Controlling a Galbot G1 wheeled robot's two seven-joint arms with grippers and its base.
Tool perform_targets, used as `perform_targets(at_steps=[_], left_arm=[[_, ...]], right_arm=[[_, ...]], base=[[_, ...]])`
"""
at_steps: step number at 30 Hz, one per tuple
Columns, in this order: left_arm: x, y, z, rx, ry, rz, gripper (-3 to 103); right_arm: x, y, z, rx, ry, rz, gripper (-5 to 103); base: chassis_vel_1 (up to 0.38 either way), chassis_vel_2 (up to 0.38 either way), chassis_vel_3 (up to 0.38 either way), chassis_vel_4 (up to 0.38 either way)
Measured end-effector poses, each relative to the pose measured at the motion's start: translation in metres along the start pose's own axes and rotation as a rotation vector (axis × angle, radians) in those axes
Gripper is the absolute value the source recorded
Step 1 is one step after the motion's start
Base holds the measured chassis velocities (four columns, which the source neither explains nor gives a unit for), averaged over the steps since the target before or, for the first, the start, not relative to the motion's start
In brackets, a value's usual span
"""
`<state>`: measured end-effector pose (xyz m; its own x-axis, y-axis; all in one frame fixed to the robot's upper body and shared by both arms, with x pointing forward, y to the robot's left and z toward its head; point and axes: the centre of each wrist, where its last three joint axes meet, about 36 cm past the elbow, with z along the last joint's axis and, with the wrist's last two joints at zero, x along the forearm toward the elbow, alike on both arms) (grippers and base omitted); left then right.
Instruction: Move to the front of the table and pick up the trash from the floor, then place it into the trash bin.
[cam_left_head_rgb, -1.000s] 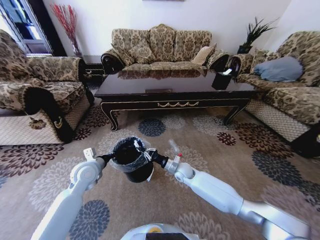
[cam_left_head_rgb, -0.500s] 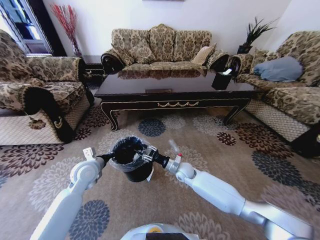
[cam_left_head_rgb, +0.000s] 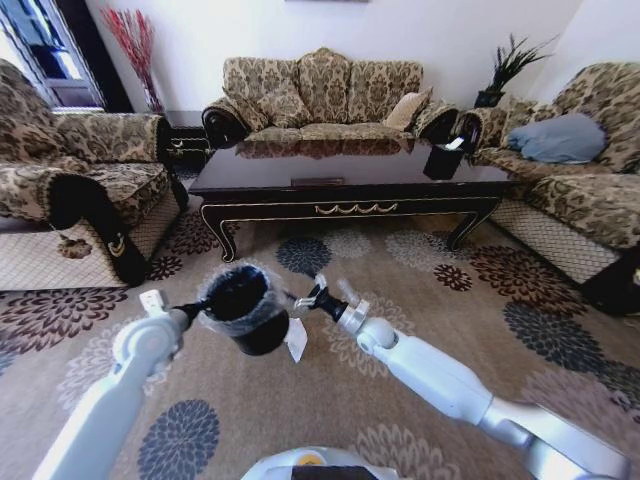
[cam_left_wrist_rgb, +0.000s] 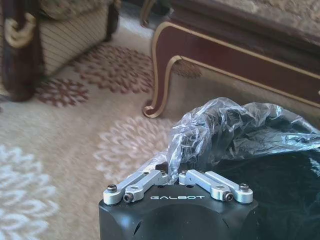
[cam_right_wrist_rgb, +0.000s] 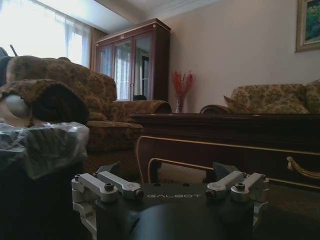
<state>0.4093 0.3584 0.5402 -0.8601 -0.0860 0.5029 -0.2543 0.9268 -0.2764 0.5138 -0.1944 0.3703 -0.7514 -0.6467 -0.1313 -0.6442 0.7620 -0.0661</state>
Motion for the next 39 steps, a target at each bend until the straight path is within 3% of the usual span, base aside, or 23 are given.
perform_targets(at_steps=[3,11,14,21,27,34,39], left_arm=[[0.009,0.009,-0.019,0.022,-0.037,-0.009,4],[0.031,0.018,-0.057,0.027,-0.109,-0.013,4],[0.043,0.026,-0.077,0.027,-0.142,-0.022,4],[0.061,0.032,-0.098,0.029,-0.179,-0.025,4],[0.071,0.033,-0.103,0.020,-0.197,-0.022,4],[0.078,0.034,-0.103,0.026,-0.205,-0.015,4],[0.078,0.031,-0.096,0.034,-0.192,-0.003,4]], right_arm=[[0.005,-0.011,0.010,-0.006,0.097,0.148,100],[0.011,-0.020,0.030,-0.009,0.217,0.282,100],[0.015,-0.018,0.043,-0.039,0.302,0.377,100],[0.022,-0.027,0.083,-0.093,0.466,0.487,100],[0.022,-0.038,0.120,-0.088,0.570,0.496,100],[0.002,-0.043,0.155,-0.004,0.622,0.390,100],[-0.001,-0.041,0.158,-0.019,0.641,0.384,100]], base=[[0.000,0.000,0.000,0.000],[0.000,0.000,0.000,0.000],[0.000,0.000,0.000,0.000],[0.000,0.000,0.000,0.000],[0.000,0.000,0.000,0.000],[0.000,0.000,0.000,0.000],[0.000,0.000,0.000,0.000]])
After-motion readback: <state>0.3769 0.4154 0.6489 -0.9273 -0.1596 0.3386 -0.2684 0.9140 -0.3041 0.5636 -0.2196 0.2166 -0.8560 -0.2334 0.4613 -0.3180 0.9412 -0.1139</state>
